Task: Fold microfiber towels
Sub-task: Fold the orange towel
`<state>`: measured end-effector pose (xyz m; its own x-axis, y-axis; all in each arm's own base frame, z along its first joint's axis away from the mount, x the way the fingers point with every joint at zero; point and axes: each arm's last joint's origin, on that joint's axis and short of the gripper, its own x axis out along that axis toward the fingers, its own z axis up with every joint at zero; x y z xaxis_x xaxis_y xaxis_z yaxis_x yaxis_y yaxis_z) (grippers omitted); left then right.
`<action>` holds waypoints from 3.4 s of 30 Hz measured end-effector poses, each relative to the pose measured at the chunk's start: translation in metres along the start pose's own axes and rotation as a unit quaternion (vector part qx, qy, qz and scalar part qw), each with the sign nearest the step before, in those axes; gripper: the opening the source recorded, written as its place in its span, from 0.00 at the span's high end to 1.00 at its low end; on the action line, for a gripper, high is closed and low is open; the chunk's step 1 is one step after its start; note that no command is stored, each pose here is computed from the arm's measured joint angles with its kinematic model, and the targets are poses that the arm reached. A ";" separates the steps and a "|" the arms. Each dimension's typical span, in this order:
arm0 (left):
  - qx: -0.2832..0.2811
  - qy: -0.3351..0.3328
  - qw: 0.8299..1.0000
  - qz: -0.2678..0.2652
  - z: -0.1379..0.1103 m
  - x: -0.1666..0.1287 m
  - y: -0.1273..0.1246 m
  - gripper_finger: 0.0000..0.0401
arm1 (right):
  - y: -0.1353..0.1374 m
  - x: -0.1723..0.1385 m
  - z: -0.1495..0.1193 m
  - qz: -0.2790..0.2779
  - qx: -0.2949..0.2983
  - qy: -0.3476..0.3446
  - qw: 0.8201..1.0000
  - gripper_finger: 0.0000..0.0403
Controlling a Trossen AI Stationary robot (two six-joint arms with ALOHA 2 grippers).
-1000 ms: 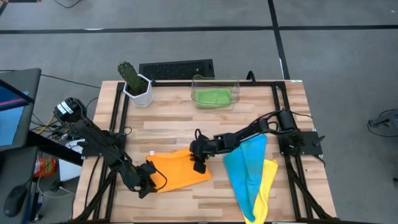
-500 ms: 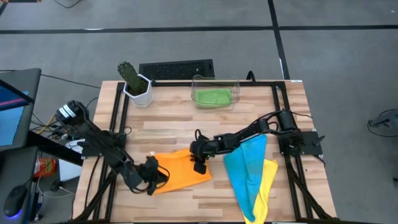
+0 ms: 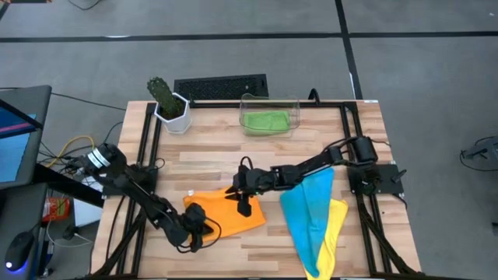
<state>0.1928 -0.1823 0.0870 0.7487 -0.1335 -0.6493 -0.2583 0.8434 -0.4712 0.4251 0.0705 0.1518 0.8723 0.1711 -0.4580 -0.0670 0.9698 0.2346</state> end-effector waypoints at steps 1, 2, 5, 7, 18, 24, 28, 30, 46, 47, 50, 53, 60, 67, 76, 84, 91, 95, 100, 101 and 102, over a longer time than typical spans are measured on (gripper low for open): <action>0.001 0.001 1.000 0.001 0.000 0.001 -0.002 1.00 | 0.000 0.003 -0.002 0.002 -0.001 -0.005 1.000 0.71; 0.000 0.003 1.000 0.002 0.001 0.001 -0.004 1.00 | -0.001 0.007 -0.006 0.001 -0.001 -0.004 1.000 0.71; -0.005 0.007 1.000 0.012 0.002 0.002 -0.005 1.00 | -0.008 0.017 -0.024 -0.007 0.003 0.025 1.000 0.71; -0.006 0.007 1.000 0.015 0.002 0.002 -0.005 1.00 | -0.010 0.024 -0.034 -0.008 0.005 0.035 0.999 0.71; -0.009 0.031 0.999 0.027 0.000 0.002 -0.001 1.00 | -0.058 0.024 -0.039 -0.096 0.060 0.055 0.992 0.71; -0.011 0.031 0.999 0.027 0.000 0.002 -0.001 1.00 | -0.070 0.002 -0.005 -0.101 0.065 0.027 0.992 0.71; -0.017 0.029 0.999 0.026 0.002 0.003 -0.001 1.00 | -0.042 -0.004 0.004 -0.025 0.033 0.028 0.999 0.71; -0.018 0.028 0.999 0.027 0.005 0.004 -0.001 1.00 | -0.021 -0.003 0.000 0.005 0.015 0.035 0.999 0.71; 0.021 0.031 0.999 0.026 0.008 0.005 0.000 1.00 | 0.073 -0.016 -0.109 -0.063 0.055 0.109 0.991 0.71; 0.020 0.031 0.999 0.024 0.010 0.004 0.000 1.00 | 0.072 -0.018 -0.113 -0.070 0.060 0.108 0.990 0.71; 0.020 0.035 0.999 0.016 0.018 -0.004 -0.001 1.00 | 0.071 -0.020 -0.118 -0.079 0.066 0.109 0.989 0.71; 0.019 0.046 0.999 -0.014 0.030 -0.018 -0.006 1.00 | 0.071 -0.020 -0.118 -0.078 0.067 0.105 0.989 0.71; 0.027 -0.042 0.998 -0.030 0.039 -0.056 -0.023 1.00 | 0.069 -0.018 -0.115 -0.074 0.075 0.089 0.990 0.71; 0.043 0.006 0.999 -0.005 -0.001 -0.031 -0.019 1.00 | 0.069 -0.018 -0.115 -0.074 0.079 0.088 0.990 0.71; 0.072 0.064 0.995 0.034 -0.021 -0.012 -0.027 1.00 | 0.064 -0.017 -0.114 -0.080 0.087 0.087 0.989 0.71; 0.109 0.087 0.981 0.134 -0.005 -0.033 -0.008 1.00 | 0.045 -0.022 -0.094 -0.097 0.066 0.078 0.990 0.71; 0.122 0.088 0.960 0.237 0.015 -0.052 0.015 1.00 | 0.018 -0.042 -0.040 -0.115 -0.008 0.017 0.993 0.71; 0.110 0.105 0.952 0.264 0.019 -0.058 0.021 1.00 | -0.001 -0.056 -0.014 -0.132 -0.030 -0.019 0.991 0.71; 0.086 0.083 0.967 0.226 0.028 -0.071 0.014 1.00 | -0.012 -0.063 -0.002 -0.095 -0.039 -0.020 0.995 0.71; 0.080 0.081 0.969 0.217 0.031 -0.074 0.013 1.00 | -0.011 -0.064 -0.002 -0.079 -0.040 -0.016 0.996 0.71; 0.071 0.081 0.972 0.208 0.033 -0.077 0.011 1.00 | -0.008 -0.063 -0.002 -0.058 -0.043 -0.012 0.997 0.71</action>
<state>0.1519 -0.1453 0.1514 0.4884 0.1636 -0.8572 -0.4223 0.9039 -0.0681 0.3692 0.0522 0.1768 0.8881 0.0535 -0.4565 -0.0049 0.9942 0.1071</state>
